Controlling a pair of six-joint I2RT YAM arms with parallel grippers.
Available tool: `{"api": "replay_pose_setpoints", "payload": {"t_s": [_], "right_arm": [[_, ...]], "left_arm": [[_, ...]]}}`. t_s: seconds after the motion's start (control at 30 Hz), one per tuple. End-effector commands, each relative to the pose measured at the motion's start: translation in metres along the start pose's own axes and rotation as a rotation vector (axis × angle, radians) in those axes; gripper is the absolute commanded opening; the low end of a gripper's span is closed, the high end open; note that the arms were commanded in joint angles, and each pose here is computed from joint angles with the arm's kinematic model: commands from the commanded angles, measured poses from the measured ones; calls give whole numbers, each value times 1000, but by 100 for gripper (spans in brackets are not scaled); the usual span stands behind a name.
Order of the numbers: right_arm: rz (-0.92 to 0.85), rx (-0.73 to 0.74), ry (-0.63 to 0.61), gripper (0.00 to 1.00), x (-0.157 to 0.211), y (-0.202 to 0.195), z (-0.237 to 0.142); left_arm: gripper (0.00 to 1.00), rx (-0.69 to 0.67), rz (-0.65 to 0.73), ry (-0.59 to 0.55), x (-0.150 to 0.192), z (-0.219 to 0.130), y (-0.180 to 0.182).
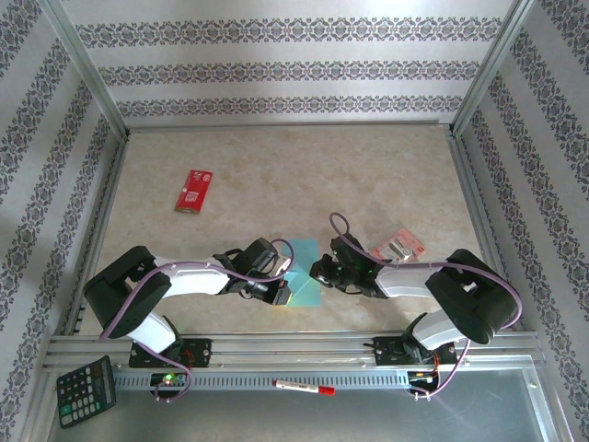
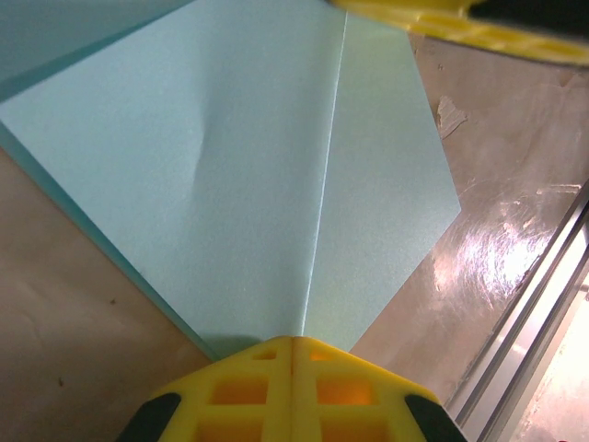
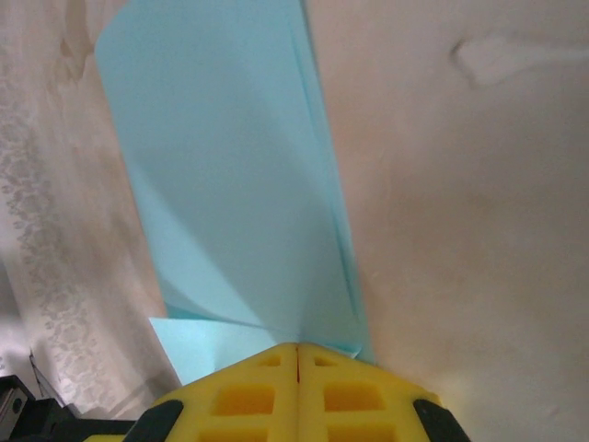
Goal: Fold a paper plane with a square sheet of paper (pick it up from the middle)
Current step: Fold the triangle a second time at the center of the table.
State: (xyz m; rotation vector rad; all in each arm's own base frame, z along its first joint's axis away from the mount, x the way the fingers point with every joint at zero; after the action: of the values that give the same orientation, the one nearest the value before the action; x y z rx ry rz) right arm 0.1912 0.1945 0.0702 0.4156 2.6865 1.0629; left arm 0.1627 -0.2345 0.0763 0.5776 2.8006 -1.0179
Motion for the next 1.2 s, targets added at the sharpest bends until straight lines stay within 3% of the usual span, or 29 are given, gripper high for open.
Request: {"api": "replay_pose_setpoints", "payload": {"t_s": [0.0,0.23,0.43,0.73,1.17], "right_arm": [[4,119,-54,0,-9,-26,-5],[-49,41,-71,0,-24,-7,-25],[-118,-35,-59,0,-4,16,-35],[-158,-46,24,0,29,33,-6],[-137,16,39,0,14,15,5]], "left_arm": [[0,-204,-79,140,35,3,37],[0,-198,-80,136,33,3,35],[0,-192,-81,131,32,3,34],[0,-188,-79,129,31,4,34],[0,-192,-76,125,32,2,34]]}}
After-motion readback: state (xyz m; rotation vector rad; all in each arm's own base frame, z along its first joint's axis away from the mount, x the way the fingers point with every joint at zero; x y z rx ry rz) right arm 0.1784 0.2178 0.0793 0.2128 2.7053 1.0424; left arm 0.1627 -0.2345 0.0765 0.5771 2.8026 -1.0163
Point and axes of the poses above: each hand's point on the last joint's axis, 136 mm out from that joint toward the fingers, its own z axis out along the fingers, its own y axis along the line the jaws close on, x = y × z, the point moved 8 cm from there along -z, back along the fingers, and after that the axes turned 2 degrees about -z, right-handed, at the moved point
